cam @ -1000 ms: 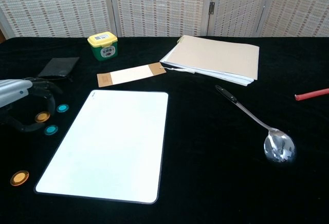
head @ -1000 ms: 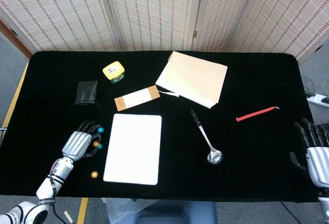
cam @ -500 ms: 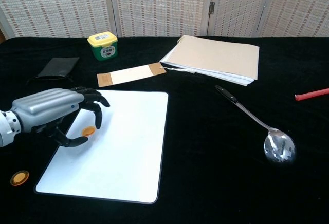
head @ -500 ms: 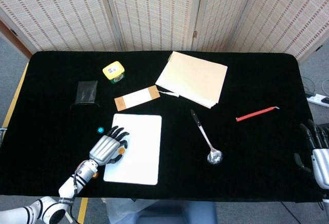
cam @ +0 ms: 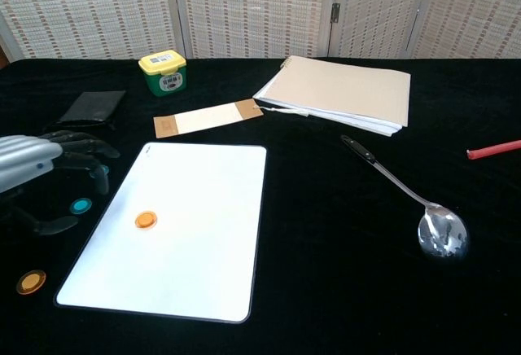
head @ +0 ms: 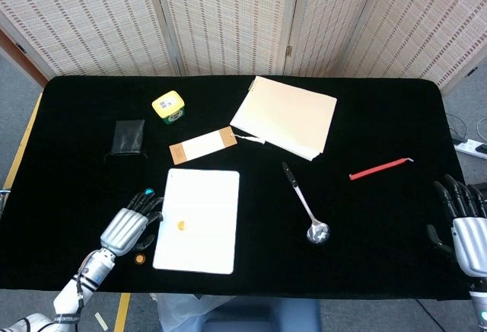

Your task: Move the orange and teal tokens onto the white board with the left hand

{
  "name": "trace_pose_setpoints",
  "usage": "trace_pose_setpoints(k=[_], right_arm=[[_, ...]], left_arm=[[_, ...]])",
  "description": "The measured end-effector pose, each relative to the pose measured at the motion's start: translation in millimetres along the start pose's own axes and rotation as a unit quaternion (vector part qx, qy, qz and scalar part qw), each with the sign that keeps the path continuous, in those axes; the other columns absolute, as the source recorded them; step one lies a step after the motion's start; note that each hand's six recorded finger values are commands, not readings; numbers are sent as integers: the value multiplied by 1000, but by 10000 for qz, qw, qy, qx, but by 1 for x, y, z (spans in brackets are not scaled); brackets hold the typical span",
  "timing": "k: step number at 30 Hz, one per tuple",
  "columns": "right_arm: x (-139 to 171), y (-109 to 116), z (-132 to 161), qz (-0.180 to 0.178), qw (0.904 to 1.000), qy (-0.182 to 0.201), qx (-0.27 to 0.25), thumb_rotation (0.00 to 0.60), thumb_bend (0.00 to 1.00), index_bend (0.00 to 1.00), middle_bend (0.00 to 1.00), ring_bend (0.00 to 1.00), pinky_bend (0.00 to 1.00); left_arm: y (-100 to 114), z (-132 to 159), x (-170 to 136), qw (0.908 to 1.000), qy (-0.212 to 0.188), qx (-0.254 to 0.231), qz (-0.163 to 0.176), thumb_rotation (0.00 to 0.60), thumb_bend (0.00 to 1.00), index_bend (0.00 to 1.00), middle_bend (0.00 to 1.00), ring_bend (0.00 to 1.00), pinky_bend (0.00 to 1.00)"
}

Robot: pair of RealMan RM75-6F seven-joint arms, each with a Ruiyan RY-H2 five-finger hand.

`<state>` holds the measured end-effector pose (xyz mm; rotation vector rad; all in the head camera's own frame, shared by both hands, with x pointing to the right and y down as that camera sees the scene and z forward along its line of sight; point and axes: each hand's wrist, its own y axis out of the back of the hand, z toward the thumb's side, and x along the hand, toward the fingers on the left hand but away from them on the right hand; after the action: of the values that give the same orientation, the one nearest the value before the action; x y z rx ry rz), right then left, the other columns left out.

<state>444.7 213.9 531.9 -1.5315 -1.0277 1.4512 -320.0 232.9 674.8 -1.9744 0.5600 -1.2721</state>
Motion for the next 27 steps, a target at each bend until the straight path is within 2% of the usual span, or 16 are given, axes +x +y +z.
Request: trace_pose_setpoints(k=[6,13,22,27], right_arm=[[-4,-1,4,22,10000,79,34,600,428,0,0,0,0],[-7,-3,9,55,9999,156,28,600,428,0,0,0,0],[-6,-3,7,80,9998,158,-2,600,428,0,0,0,0],[-4,-4,5,100,9999,135,-8,600,428,0,0,0,0]], left_arm=[[-9,-21,-37,9996,251,26,-118,600,401,423,144,22,0],[-19,-25,-61,9993,304,-26,-233,600,400,426,144,22,0],[-38,-6,-62,9988,113,-255,-409,600,400,413,144,22,0],[-44,2,-56,9986,17,-192,-485,600,399,403,144,18,0]])
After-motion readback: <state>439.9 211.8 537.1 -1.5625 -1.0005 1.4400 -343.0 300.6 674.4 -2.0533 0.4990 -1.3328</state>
